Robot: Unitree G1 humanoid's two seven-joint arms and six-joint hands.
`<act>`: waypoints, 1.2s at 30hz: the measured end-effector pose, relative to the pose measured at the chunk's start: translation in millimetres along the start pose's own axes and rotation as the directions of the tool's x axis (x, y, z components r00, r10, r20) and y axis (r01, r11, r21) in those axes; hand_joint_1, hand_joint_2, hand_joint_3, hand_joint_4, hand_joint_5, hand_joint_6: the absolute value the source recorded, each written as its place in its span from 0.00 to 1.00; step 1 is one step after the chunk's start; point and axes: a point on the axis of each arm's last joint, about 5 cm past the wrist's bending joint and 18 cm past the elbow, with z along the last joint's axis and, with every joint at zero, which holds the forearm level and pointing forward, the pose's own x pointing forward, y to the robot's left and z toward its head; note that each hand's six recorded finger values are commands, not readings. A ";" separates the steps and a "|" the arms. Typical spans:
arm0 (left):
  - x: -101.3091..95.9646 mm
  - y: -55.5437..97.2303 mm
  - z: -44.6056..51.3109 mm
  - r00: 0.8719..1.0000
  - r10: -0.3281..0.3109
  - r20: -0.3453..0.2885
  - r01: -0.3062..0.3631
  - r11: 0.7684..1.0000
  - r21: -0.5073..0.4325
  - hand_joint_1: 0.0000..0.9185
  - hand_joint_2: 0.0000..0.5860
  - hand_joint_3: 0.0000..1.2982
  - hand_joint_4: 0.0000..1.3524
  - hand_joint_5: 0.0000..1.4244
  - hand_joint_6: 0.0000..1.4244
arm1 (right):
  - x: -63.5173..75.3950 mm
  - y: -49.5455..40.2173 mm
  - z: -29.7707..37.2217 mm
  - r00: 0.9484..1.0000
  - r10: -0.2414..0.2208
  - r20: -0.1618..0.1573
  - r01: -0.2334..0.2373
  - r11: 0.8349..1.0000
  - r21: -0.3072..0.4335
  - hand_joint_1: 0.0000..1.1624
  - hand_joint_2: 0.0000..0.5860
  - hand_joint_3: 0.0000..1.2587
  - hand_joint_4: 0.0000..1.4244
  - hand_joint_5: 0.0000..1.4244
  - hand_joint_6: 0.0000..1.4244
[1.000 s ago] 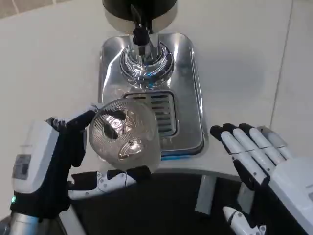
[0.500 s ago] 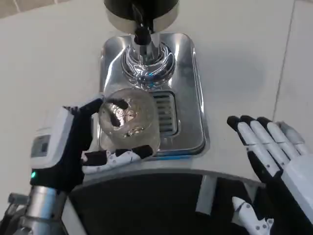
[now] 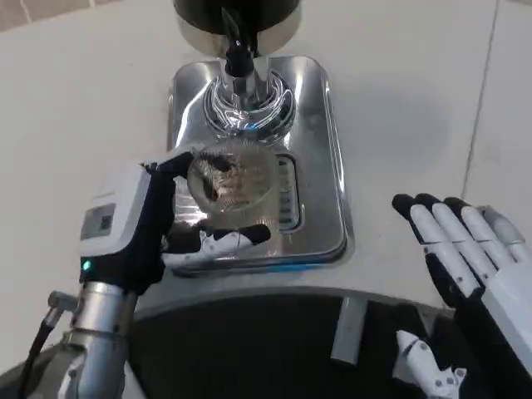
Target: Grasp the cup under the faucet to collect the drink, then remove the cup.
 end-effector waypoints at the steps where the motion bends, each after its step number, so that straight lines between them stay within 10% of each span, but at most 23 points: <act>1: 1.5 -0.1 -0.3 1.000 0.001 -0.001 -0.001 1.000 0.001 0.75 0.00 0.82 0.91 0.97 1.00 | 0.5 -0.1 0.0 1.000 0.001 0.000 -0.001 1.000 -0.001 0.12 1.00 0.00 0.00 0.00 0.00; 21: 33.8 -6.5 -0.3 1.000 -0.007 0.013 0.007 1.000 0.028 0.75 0.00 0.83 0.88 0.94 1.00 | 9.5 -3.4 -1.8 1.000 0.004 -0.015 -0.004 1.000 0.003 0.13 1.00 0.00 0.00 0.00 0.00; 28: 33.8 -6.1 -2.3 1.000 0.014 -0.013 -0.014 0.999 0.034 0.52 0.00 0.52 0.47 0.68 0.80 | 11.5 -3.0 -2.2 1.000 0.007 -0.008 -0.007 1.000 0.003 0.13 1.00 0.00 0.00 0.00 0.00; 36: 33.6 -0.5 -6.8 0.999 0.031 -0.037 -0.029 0.999 0.038 0.26 0.04 0.35 0.23 0.54 0.61 | 13.3 1.7 -4.3 1.000 0.029 -0.012 -0.028 0.999 0.016 0.13 1.00 0.00 0.00 0.00 0.00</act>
